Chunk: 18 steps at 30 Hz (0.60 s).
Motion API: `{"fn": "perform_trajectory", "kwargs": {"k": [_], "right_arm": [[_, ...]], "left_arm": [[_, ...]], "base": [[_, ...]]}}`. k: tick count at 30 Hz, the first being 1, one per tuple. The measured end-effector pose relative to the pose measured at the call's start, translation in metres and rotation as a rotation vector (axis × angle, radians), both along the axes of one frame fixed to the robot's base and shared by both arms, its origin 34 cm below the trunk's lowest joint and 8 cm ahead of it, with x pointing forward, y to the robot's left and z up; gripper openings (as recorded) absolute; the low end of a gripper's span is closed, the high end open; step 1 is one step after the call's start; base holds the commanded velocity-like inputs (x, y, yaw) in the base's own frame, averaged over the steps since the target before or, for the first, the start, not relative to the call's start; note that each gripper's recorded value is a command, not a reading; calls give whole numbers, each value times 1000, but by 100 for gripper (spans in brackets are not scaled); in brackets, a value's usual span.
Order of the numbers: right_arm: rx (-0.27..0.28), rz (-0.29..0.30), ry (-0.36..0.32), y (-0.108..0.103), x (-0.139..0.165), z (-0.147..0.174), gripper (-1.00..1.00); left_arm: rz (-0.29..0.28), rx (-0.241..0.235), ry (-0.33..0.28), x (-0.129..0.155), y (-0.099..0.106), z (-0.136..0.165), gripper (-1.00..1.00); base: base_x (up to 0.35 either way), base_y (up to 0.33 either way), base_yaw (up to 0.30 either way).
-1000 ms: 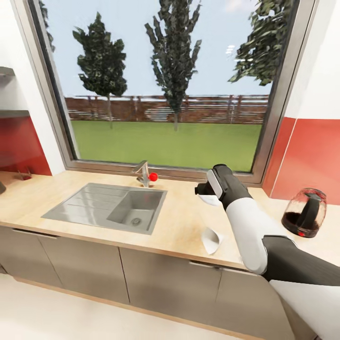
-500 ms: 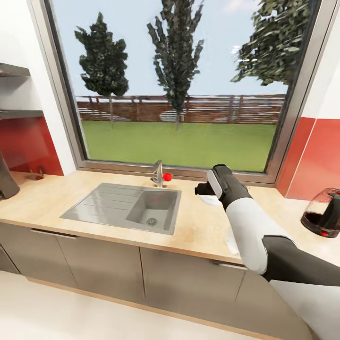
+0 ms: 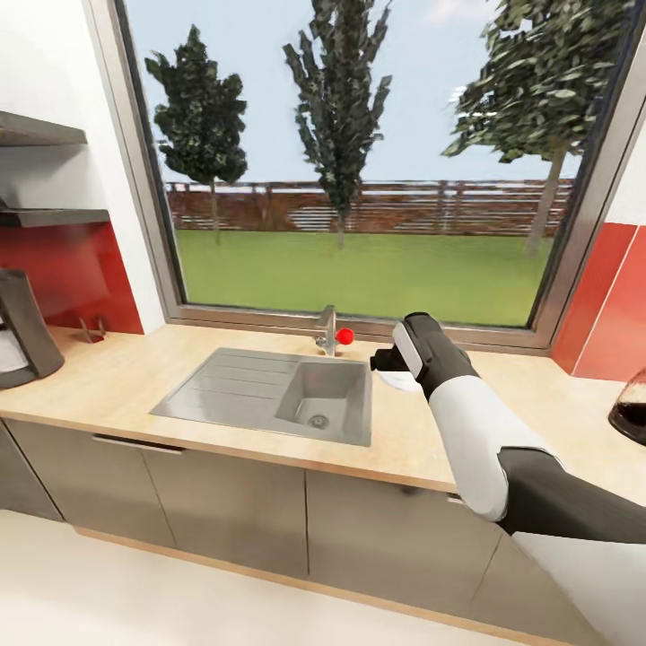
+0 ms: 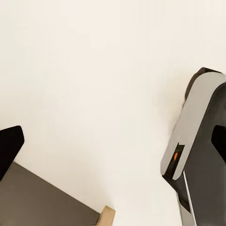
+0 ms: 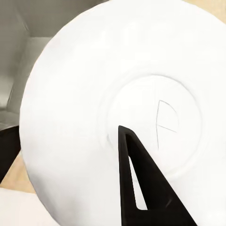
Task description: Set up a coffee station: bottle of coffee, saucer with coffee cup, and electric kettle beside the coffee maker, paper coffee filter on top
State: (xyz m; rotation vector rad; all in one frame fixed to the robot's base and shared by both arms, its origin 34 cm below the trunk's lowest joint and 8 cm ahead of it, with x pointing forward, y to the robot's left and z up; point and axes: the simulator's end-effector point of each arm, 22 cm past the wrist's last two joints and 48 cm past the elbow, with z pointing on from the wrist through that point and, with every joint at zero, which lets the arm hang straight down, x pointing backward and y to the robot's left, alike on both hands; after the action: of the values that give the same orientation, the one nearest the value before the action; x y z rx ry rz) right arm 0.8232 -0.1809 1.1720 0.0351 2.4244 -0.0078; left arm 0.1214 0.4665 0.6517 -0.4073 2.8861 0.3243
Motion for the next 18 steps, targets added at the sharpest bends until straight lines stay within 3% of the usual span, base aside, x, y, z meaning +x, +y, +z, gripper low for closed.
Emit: {"fn": "perform_trajectory", "kwargs": {"k": [18], "right_arm": [[6, 2, 12, 1, -2, -2, -100]], "left_arm": [[-1, 1, -1, 0, 1, 0, 100]], "base": [[0, 346, 0]]}}
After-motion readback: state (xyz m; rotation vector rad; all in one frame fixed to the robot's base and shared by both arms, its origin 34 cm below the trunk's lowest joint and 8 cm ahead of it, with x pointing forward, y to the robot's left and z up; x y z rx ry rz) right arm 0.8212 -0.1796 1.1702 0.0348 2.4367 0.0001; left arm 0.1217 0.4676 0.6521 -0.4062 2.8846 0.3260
